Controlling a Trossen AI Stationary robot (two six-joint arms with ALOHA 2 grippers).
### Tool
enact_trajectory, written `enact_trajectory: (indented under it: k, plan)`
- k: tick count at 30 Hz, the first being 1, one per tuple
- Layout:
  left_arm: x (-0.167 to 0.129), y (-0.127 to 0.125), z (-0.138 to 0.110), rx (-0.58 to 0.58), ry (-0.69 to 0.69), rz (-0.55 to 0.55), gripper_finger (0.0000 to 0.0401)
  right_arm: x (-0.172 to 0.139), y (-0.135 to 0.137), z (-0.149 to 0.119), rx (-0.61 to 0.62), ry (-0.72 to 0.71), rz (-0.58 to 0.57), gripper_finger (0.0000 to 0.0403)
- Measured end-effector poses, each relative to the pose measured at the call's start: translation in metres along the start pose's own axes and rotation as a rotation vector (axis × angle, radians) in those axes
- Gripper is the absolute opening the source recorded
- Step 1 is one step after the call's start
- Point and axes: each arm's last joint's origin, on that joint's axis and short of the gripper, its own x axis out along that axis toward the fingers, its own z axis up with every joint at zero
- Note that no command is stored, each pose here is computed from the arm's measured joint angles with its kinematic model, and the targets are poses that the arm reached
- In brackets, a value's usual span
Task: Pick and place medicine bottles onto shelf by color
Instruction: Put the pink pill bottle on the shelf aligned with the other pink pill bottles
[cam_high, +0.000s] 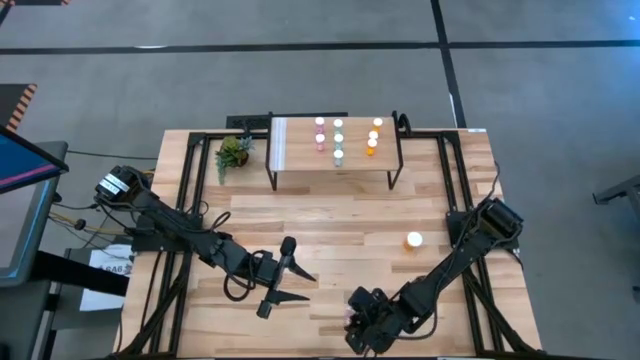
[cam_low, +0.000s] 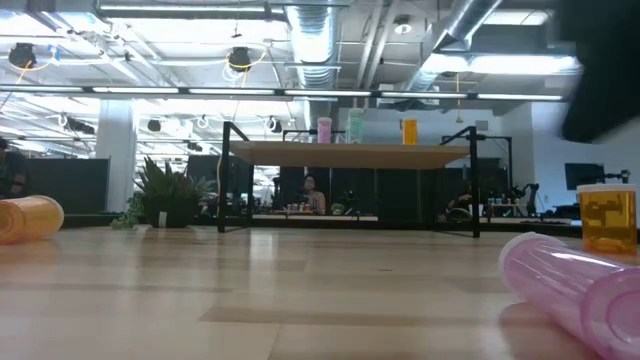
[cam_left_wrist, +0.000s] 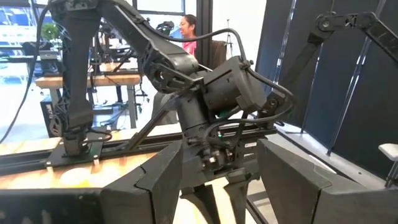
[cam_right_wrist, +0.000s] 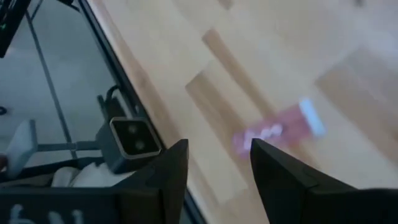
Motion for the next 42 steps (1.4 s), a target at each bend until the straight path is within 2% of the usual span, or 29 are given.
enact_trajectory:
  k: [6,11,15,28,34,42]
  plan:
    - [0.000,0.000,0.000,-0.003,-0.001,0.000,0.0194,-0.005,0.002,-0.017,0.040,0.034,0.012,0.0216]
    - [0.000,0.000,0.000,-0.012,-0.001,0.001,0.0194,0.000,-0.007,-0.026,0.157,0.034,-0.055,0.0225]
    - [0.000,0.000,0.000,-0.011,0.003,0.002,0.0194,0.008,-0.008,-0.026,0.218,0.018,-0.059,0.0225]
    - [0.000,0.000,-0.003,-0.024,0.031,0.003,0.0194,0.022,-0.019,-0.008,0.251,-0.011,-0.127,0.0215]
    - [0.000,0.000,-0.005,-0.021,0.047,0.003,0.0194,0.024,-0.021,-0.005,0.251,0.046,-0.142,0.0214]
    - [0.000,0.000,-0.005,-0.020,0.052,0.004,0.0194,0.024,-0.016,-0.005,0.228,0.066,-0.229,0.0214]
